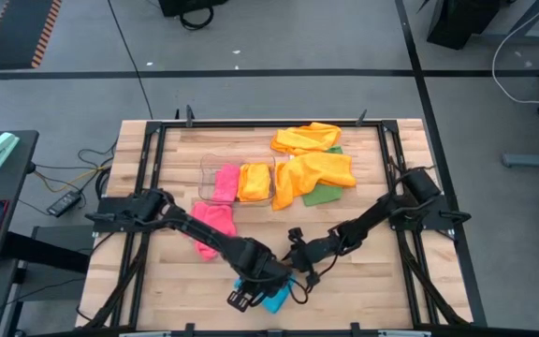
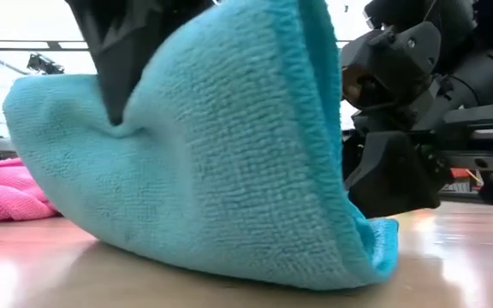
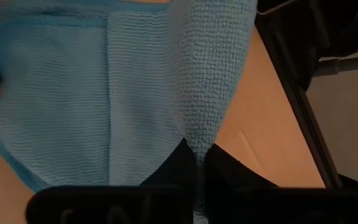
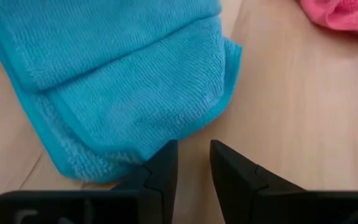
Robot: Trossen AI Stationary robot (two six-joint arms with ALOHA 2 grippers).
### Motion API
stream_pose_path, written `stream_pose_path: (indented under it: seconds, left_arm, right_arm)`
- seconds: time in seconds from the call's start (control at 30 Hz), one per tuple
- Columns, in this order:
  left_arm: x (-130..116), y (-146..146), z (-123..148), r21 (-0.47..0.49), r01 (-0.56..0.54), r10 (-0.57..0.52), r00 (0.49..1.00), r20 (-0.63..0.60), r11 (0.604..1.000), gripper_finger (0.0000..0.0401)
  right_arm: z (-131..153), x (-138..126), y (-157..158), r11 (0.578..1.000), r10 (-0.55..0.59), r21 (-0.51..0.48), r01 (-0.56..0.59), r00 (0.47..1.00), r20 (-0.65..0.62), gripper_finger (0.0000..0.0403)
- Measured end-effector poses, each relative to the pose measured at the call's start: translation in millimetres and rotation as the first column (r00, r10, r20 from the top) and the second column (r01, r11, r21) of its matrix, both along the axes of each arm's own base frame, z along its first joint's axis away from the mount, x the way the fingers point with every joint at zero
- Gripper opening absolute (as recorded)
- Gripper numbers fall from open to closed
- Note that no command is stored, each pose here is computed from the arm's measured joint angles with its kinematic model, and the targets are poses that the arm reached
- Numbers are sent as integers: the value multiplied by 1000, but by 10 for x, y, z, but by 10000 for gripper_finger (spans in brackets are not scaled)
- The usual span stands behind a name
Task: Fold microfiber towels
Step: Fold the blue microfiber cloth
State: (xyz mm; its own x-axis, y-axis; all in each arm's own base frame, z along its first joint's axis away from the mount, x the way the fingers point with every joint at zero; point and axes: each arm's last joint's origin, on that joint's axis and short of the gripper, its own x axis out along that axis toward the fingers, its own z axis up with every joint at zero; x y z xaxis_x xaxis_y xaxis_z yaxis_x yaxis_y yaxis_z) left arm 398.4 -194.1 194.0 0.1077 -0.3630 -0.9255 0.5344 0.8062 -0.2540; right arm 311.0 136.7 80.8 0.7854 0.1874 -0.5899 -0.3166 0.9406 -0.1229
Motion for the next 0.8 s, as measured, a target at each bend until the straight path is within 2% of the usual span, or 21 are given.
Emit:
stream_pose_path:
  seconds: [0.17, 0.3, 0.4, 0.57, 0.8]
  left_arm:
    - [11, 20, 1, -9, -7, 7, 1000, -4, 1000, 20]
    - [1, -12, 4, -22, -1, 1, 1000, -5, 1000, 36]
    - [4, -20, 5, -27, 0, 0, 1000, -1, 1000, 31]
    - [8, -15, 6, -27, 5, -4, 1000, 4, 1000, 16]
    - [25, -10, 8, -12, -3, 4, 1000, 26, 1000, 34]
  right_arm:
    - [23, -3, -3, 1000, -6, -8, 6, 1000, -17, 104]
    - [136, -35, -16, 1000, -5, -14, 4, 1000, -16, 104]
    - [252, -47, -27, 1000, -22, -22, 22, 1000, -1, 103]
    - [186, -52, -36, 998, -30, -48, 29, 999, -23, 97]
    - [53, -50, -22, 998, -35, -46, 33, 998, -54, 90]
